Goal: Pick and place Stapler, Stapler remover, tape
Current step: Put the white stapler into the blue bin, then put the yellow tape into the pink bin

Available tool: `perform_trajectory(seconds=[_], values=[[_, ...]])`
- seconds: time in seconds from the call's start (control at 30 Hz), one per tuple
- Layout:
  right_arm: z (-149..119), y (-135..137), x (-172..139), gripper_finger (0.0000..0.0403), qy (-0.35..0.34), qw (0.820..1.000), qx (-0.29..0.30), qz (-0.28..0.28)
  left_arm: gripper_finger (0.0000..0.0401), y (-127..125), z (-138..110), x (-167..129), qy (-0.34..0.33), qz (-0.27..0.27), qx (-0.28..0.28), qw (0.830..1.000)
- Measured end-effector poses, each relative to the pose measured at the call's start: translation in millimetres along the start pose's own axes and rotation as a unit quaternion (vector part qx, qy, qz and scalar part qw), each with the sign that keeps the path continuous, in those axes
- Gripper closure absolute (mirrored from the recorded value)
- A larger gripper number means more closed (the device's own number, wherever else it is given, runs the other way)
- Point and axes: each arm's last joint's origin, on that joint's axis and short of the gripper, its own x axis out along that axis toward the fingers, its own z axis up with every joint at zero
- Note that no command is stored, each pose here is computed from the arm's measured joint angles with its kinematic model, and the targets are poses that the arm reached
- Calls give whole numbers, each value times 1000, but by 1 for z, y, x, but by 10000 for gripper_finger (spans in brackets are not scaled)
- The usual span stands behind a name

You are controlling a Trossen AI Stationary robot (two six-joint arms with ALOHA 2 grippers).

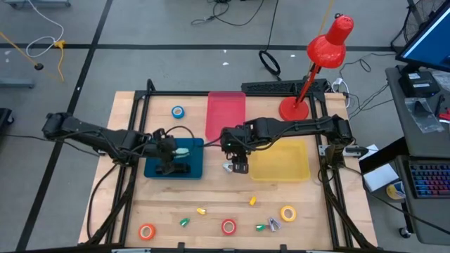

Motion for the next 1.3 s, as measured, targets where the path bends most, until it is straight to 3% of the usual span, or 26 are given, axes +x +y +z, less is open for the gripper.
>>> perform_trajectory(seconds=[0.23, 0.6, 1.3], values=[[4, 1, 0, 200, -19, 999, 25, 3, 266, 8, -16, 16, -29, -22, 12, 999], [13, 2, -1, 200, -68, 996, 59, 14, 264, 16, -39, 33, 21, -44, 46, 998], [16, 2, -1, 200, -84, 994, 69, 17, 191, 19, -40, 34, 25, -33, 26, 999]])
